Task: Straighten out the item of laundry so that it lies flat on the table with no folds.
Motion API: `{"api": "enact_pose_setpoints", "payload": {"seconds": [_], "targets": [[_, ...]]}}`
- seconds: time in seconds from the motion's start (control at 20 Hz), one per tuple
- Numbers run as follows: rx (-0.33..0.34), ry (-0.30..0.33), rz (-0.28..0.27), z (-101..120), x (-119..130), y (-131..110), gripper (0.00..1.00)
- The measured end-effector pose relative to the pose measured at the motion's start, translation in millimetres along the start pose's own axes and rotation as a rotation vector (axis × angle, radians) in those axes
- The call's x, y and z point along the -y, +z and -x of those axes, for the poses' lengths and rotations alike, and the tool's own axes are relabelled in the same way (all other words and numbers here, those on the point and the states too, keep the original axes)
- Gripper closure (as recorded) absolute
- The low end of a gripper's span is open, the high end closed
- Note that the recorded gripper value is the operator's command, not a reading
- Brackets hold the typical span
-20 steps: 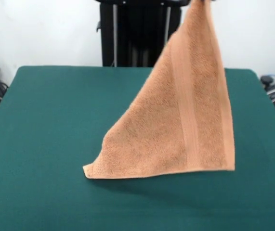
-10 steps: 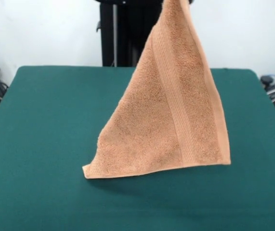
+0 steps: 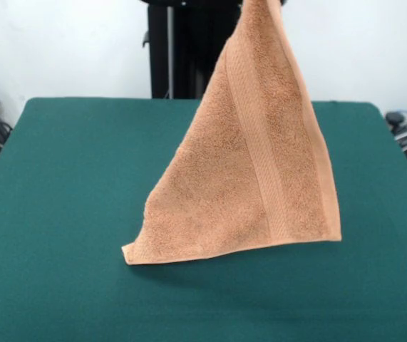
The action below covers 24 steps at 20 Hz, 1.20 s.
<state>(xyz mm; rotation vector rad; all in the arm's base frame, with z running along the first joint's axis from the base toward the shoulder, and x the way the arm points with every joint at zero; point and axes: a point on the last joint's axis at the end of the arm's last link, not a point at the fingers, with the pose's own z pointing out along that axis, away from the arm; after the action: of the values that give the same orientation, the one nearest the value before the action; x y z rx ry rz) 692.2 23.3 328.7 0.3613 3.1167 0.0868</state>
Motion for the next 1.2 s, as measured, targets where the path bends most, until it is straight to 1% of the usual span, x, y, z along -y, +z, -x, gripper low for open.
{"api": "enact_pose_setpoints", "payload": {"seconds": [0.4,0.55,1.05,1.1,1.2], "targets": [[0.000,0.008,0.001,2,5,0,1.00],[0.001,0.018,0.001,3,12,-1,1.00],[0.006,0.083,0.002,13,56,-4,1.00],[0.007,0.096,0.002,15,66,-4,1.00],[0.007,0.105,0.001,16,72,-5,1.00]]}}
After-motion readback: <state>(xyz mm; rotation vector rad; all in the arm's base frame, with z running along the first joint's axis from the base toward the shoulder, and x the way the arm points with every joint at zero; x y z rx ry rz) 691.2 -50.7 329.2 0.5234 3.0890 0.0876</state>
